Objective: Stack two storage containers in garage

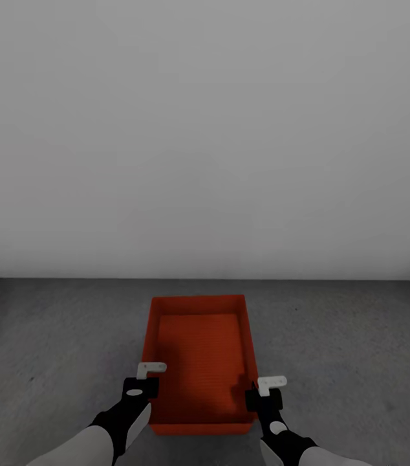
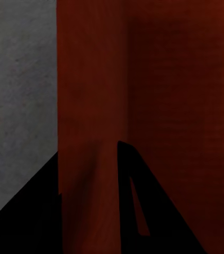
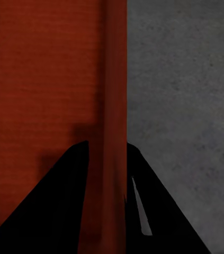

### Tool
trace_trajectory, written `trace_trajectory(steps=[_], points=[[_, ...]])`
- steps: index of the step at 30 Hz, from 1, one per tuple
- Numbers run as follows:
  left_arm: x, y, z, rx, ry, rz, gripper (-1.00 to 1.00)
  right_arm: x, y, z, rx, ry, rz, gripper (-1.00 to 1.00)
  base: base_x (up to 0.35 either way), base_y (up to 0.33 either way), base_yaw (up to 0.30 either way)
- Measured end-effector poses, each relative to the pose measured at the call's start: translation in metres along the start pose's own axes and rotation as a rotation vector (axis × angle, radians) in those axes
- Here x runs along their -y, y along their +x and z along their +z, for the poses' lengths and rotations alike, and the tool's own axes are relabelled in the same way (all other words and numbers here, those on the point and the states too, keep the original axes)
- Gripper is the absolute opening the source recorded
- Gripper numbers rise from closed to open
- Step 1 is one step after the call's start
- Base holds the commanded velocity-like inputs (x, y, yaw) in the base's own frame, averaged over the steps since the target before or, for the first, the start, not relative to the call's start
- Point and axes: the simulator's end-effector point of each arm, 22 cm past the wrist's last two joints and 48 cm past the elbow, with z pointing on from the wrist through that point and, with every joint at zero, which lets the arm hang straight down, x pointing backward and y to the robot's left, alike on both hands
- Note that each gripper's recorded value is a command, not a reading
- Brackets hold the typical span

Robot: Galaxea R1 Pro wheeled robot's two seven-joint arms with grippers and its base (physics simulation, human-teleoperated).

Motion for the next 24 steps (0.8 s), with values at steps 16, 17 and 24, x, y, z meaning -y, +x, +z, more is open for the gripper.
trace_trajectory(steps=[16, 17, 24], points=[[0.0018, 0.0001, 0.0010, 0.001, -0.001, 0.003, -1.00, -0.0006, 0.0018, 0.0006, -0.001, 0.001, 0.003, -1.00, 0.000, 0.000, 0.000], [0.0019, 0.0001, 0.0009, 0.001, -0.001, 0.003, -1.00, -0.0006, 0.0018, 0.0006, -0.001, 0.001, 0.003, -1.00, 0.000, 0.000, 0.000], [0.0020, 0.0001, 0.0009, 0.001, 0.000, 0.003, -1.00, -0.0006, 0.0018, 0.0006, -0.001, 0.001, 0.003, -1.00, 0.000, 0.000, 0.000]])
